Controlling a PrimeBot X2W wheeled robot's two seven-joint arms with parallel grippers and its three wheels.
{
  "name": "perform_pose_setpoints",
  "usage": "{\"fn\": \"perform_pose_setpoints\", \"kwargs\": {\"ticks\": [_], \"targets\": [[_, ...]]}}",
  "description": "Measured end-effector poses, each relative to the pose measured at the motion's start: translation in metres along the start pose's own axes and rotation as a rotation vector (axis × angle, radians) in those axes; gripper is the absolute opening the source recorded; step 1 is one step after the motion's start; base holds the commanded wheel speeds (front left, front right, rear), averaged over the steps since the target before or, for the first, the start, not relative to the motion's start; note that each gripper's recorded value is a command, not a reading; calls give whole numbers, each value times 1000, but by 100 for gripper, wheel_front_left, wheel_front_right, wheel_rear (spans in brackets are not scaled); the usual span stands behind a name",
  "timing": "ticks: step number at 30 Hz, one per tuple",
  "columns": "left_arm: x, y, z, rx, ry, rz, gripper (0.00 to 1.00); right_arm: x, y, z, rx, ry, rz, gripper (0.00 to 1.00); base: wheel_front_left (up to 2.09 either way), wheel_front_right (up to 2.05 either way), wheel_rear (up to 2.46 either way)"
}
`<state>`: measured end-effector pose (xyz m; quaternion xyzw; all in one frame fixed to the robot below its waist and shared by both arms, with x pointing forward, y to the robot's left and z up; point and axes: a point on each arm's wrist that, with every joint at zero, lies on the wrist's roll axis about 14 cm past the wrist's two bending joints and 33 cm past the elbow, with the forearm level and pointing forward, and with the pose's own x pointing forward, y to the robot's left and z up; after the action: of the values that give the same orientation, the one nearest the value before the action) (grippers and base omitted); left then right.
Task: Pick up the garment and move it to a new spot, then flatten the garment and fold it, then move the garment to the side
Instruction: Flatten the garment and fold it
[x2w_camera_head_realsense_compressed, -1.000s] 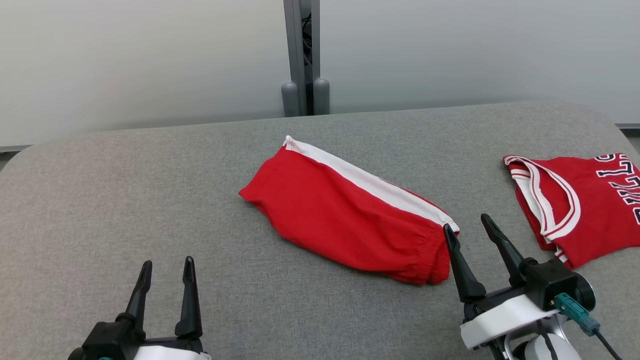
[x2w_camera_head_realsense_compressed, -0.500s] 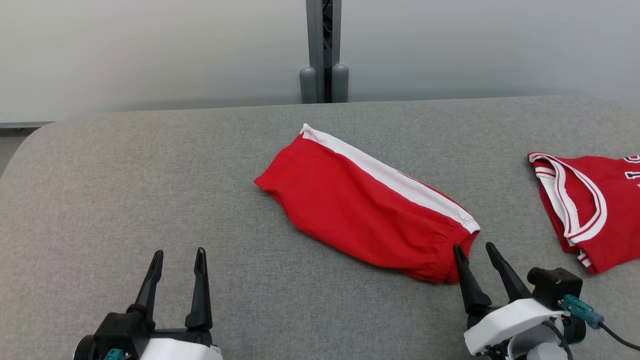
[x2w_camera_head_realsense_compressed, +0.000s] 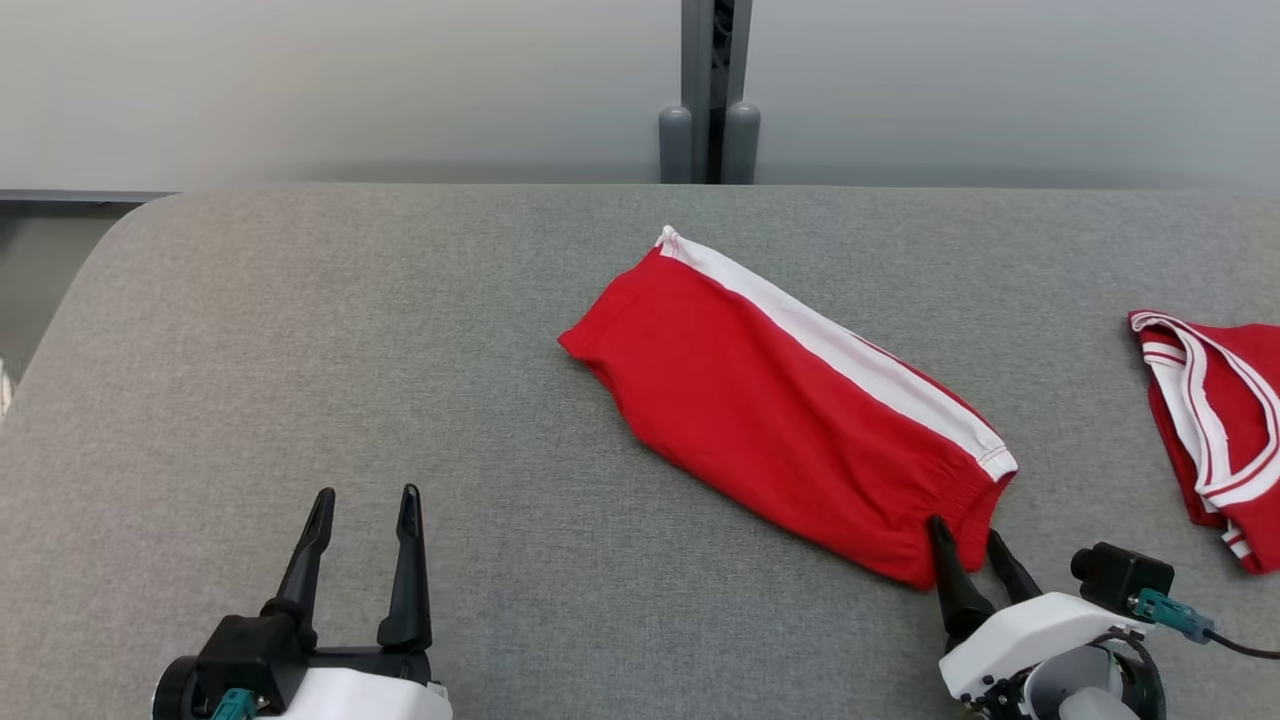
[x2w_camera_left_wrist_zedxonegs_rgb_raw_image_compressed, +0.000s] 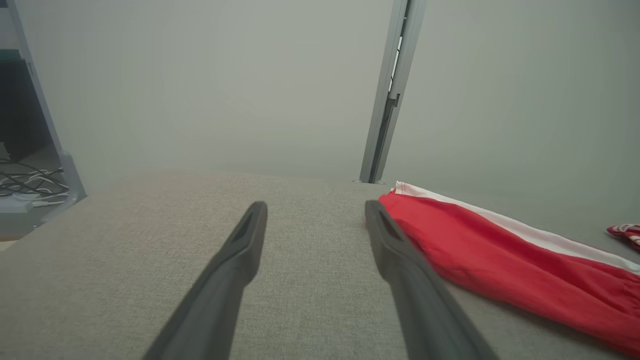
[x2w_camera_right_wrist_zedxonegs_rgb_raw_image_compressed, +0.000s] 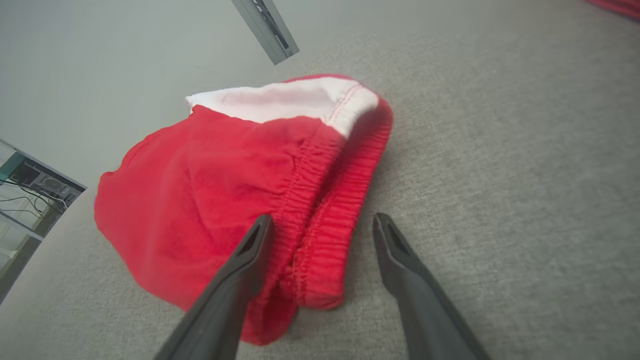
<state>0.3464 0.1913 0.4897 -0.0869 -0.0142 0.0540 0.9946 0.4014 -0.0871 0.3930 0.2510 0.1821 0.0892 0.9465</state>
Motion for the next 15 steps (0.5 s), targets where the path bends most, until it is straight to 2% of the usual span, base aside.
{"fn": "perform_pose_setpoints", "kwargs": {"ticks": [7, 14, 15], "targets": [[-2, 7, 1, 4, -1, 22, 100, 11, 3, -14, 56, 65, -6, 100, 0, 0, 0], [-1, 10, 2, 7, -6, 34, 100, 24, 14, -15, 58, 89, 18, 100, 0, 0, 0], [-1, 11, 2, 7, -5, 35, 100, 26, 16, -15, 60, 92, 22, 85, 0, 0, 0]]}}
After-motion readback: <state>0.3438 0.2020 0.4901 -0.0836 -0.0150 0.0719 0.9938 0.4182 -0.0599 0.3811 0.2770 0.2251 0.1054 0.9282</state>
